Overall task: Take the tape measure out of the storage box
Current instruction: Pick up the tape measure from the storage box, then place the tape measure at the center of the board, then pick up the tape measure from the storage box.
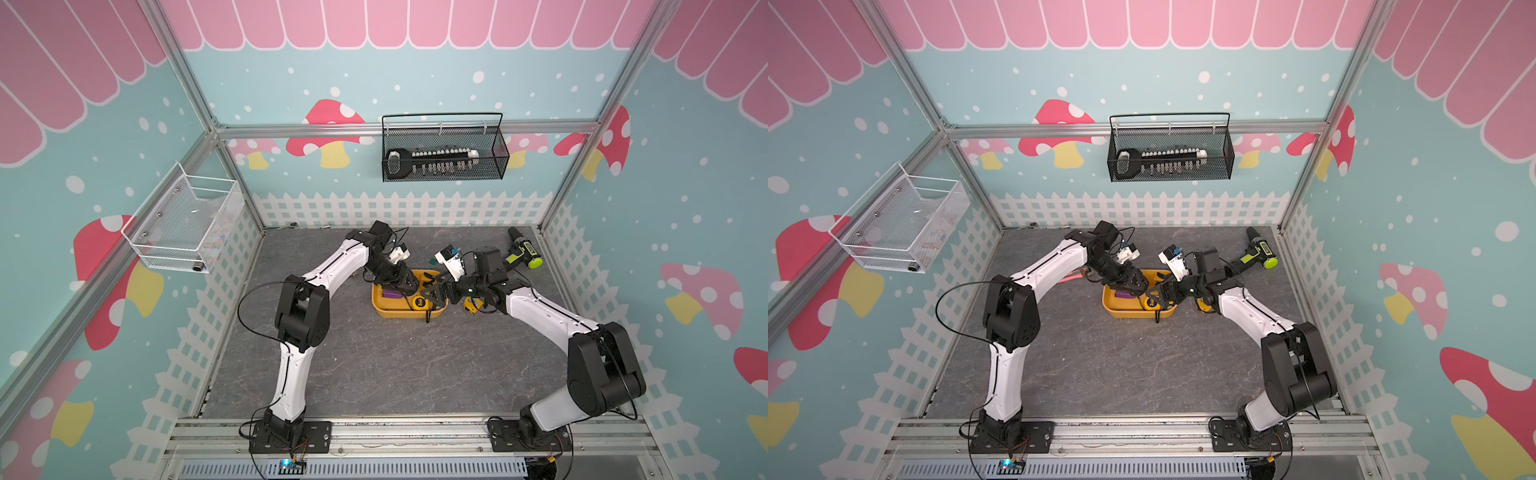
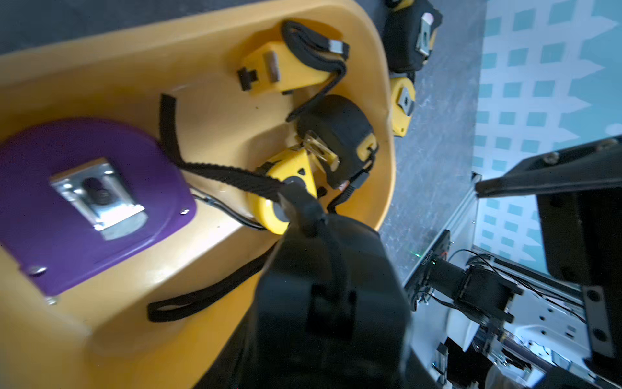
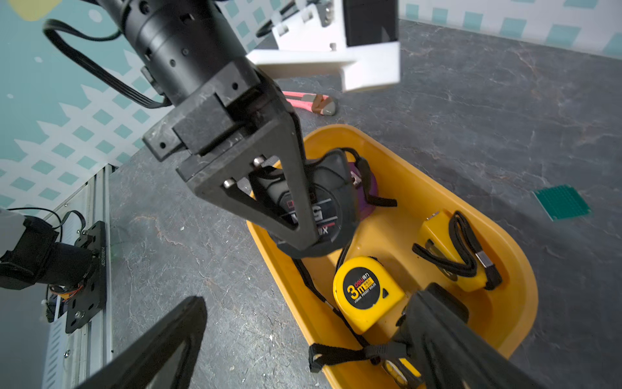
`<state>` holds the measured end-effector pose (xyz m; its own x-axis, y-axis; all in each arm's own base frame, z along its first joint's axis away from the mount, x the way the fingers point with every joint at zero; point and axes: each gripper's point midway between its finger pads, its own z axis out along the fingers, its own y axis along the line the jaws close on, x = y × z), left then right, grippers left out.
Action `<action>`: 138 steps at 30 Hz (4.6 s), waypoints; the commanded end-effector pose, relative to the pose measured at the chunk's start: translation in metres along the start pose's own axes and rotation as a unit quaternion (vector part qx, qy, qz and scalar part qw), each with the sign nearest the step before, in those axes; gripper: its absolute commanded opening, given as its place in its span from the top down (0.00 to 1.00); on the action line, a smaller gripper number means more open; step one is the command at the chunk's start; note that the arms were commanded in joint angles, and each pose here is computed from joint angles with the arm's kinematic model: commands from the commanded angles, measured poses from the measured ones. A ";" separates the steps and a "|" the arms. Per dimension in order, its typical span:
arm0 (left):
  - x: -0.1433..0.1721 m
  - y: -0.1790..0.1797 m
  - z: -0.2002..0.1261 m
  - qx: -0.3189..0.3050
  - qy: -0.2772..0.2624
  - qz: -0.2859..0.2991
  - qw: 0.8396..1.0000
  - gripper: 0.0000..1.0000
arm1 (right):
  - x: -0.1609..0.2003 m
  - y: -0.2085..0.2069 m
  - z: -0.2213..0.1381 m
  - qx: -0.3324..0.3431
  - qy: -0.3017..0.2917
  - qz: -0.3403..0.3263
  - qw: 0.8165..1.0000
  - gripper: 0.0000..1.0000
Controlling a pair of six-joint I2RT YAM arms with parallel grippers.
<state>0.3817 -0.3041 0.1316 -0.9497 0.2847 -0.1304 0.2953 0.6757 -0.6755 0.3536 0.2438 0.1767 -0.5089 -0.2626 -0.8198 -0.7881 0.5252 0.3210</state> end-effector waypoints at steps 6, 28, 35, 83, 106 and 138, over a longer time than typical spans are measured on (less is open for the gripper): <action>-0.008 -0.055 -0.025 0.097 -0.017 0.017 0.995 0.77 | -0.012 0.014 0.022 -0.013 0.005 -0.077 0.997 0.01; -0.001 -0.072 -0.021 0.107 -0.008 0.025 0.994 0.69 | -0.014 -0.004 0.048 0.056 0.003 -0.061 0.997 0.43; -0.007 -0.070 -0.028 0.084 -0.026 0.027 0.996 0.24 | -0.013 -0.005 0.043 0.066 -0.004 -0.048 0.997 0.60; -0.035 0.103 0.027 -0.402 -0.023 0.056 0.914 0.01 | 0.186 -0.159 -0.137 0.343 0.191 0.365 0.844 0.26; -0.028 0.109 0.048 -0.373 0.007 0.064 0.925 0.44 | 0.094 -0.122 -0.126 0.281 0.086 0.242 0.925 0.04; -0.029 -0.053 -0.036 -0.036 -0.080 0.004 0.996 0.55 | -0.020 0.001 0.021 -0.001 -0.096 0.104 0.990 0.02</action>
<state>0.4012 -0.3165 0.1677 -0.9564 0.2013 -0.2114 0.2878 0.7710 -0.5681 0.3610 0.2552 0.1732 -0.6017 -0.0595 -0.7965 -0.6794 0.5626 0.4712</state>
